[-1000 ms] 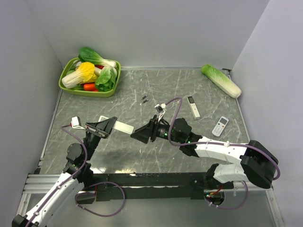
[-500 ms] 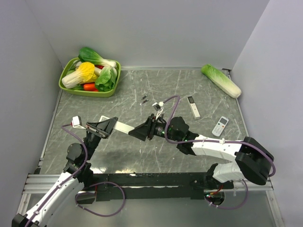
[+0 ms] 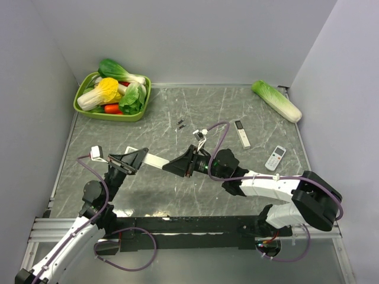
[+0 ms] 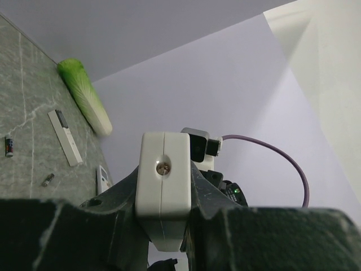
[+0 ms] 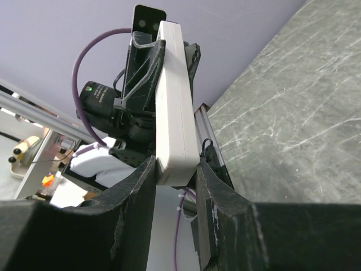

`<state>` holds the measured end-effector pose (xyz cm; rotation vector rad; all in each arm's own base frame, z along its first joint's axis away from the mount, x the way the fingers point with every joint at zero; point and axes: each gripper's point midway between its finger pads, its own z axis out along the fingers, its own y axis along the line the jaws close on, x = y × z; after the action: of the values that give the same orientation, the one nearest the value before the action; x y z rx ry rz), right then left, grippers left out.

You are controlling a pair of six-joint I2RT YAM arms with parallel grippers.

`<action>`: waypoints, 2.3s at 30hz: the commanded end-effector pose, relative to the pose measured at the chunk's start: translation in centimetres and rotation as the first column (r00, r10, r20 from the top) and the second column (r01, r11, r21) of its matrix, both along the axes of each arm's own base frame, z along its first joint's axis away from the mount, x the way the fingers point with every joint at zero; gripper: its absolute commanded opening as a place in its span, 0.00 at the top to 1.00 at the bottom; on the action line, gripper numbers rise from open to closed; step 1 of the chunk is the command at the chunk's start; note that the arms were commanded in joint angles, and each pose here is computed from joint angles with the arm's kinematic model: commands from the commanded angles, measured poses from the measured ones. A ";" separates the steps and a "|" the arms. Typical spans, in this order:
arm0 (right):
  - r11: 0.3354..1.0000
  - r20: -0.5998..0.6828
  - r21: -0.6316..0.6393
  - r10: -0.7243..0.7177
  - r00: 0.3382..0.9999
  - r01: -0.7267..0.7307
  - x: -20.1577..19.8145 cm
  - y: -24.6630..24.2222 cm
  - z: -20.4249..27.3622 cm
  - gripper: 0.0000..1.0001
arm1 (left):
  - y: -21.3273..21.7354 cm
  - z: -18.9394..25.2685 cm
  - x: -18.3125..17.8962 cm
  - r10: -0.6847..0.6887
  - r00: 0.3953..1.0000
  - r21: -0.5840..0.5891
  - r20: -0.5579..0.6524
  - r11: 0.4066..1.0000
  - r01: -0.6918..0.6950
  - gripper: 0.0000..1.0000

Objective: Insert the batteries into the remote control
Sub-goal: Load the battery cover into the remote control.

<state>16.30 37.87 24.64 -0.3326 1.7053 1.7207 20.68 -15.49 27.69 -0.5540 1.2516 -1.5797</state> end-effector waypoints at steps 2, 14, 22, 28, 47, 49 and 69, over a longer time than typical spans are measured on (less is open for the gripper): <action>0.999 0.039 0.036 0.008 0.999 -0.009 -0.2 -1.0 0.5 0.98 | 1.2 2.5 -0.6 0.026 0.997 -0.097 0.068 0.995 -0.019 0.99; 1.000 0.008 0.023 0.016 1.000 -0.016 -0.3 -1.6 -0.8 0.96 | 2.8 2.9 -0.3 0.134 0.986 -0.065 0.098 0.990 -0.128 0.99; 0.998 0.019 -0.047 0.031 0.999 -0.030 -0.1 -1.1 -0.8 0.83 | 1.3 0.6 0.7 0.097 0.993 0.038 0.062 0.994 -0.099 0.98; 0.990 0.099 -0.137 0.041 0.994 -0.027 -0.2 -1.6 -0.9 0.37 | 1.1 -0.5 1.5 0.107 0.994 0.085 0.001 0.991 -0.106 0.99; 0.774 0.816 -0.576 0.527 0.237 0.263 0.8 -6.9 -1.5 0.00 | -6.0 -4.8 1.6 -0.242 0.934 0.281 -0.264 0.907 0.314 0.99; 0.731 0.787 -0.616 0.586 0.192 0.292 1.3 -6.4 -3.0 0.00 | -6.8 -5.3 1.5 -0.288 0.916 0.288 -0.279 0.885 0.366 0.99; 0.668 0.734 -0.629 0.679 0.021 0.398 1.5 -3.3 -5.3 0.04 | -8.8 -6.7 1.6 -0.412 0.851 0.350 -0.326 0.783 0.514 0.99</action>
<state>16.76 33.61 15.60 -1.8708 1.0500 0.2789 21.71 -23.90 17.95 -0.2519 2.0661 -1.5669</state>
